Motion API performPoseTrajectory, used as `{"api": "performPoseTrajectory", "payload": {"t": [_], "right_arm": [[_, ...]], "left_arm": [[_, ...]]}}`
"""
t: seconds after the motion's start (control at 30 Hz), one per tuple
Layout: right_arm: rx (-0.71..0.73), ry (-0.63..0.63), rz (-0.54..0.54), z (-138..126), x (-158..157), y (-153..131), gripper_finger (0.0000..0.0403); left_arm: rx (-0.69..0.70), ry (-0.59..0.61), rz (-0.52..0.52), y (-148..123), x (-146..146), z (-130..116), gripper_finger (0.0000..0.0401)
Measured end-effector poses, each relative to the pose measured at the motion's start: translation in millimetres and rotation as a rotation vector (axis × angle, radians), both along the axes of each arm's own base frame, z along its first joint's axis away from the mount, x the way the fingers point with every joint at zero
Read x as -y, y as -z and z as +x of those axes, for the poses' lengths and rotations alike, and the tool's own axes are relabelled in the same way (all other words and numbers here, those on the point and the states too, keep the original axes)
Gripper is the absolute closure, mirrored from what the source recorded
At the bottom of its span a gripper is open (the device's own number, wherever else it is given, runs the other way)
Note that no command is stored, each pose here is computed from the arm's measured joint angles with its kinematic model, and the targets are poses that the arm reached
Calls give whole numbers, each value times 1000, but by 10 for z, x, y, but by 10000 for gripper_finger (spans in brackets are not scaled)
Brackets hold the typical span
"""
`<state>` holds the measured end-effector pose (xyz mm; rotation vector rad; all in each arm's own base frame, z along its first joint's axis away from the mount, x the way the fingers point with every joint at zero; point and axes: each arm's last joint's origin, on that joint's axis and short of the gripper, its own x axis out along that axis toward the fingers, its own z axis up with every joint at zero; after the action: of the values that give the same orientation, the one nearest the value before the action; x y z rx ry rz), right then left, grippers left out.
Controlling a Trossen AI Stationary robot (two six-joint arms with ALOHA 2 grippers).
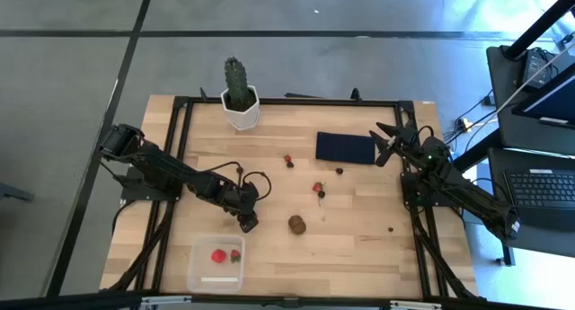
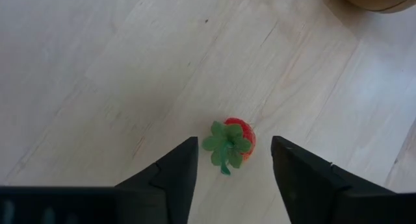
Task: Pick and placing Produce into tupperware
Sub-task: Put the strawberry in the transparent bin
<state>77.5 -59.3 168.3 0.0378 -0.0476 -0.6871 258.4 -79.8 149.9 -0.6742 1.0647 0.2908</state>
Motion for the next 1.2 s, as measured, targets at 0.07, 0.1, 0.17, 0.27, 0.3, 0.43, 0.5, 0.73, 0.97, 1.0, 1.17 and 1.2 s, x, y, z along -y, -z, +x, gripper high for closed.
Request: {"api": "performPoseTrajectory", "payload": {"t": [0.07, 0.1, 0.17, 0.27, 0.3, 0.43, 0.5, 0.73, 0.97, 1.0, 1.17, 1.2], "right_arm": [[0, 0, 0, 0, 0, -1, 205], [0, 0, 0, 0, 0, 0, 205], [0, 0, 0, 0, 0, 0, 205], [0, 0, 0, 0, 0, 0, 205], [0, 0, 0, 0, 0, 0, 205], [0, 0, 0, 0, 0, 0, 205], [-1, 0, 0, 0, 0, 0, 205], [-1, 0, 0, 0, 0, 1, 205], [-1, 0, 0, 0, 0, 1, 205], [-1, 0, 0, 0, 0, 1, 205], [-1, 0, 0, 0, 0, 0, 205], [-1, 0, 0, 0, 0, 1, 205]], "left_arm": [[0, 0, 0, 0, 0, 0, 232], [0, 1, 0, 0, 0, 0, 238], [0, 2, 1, 0, 0, 0, 249], [0, 1, 1, 0, -2, 0, 265], [0, -1, 1, 0, -7, 2, 271], [0, -11, 1, 0, -34, 10, 292], [0, -16, 2, 0, -49, 14, 303], [-6, -6, -20, -1, -53, 16, 336], [-10, 1, -33, -1, -49, 15, 359], [-10, 1, -33, -1, -49, 15, 362], [-8, 19, -23, -1, -49, 15, 383], [-6, 31, -17, -2, -49, 15, 388]]}}
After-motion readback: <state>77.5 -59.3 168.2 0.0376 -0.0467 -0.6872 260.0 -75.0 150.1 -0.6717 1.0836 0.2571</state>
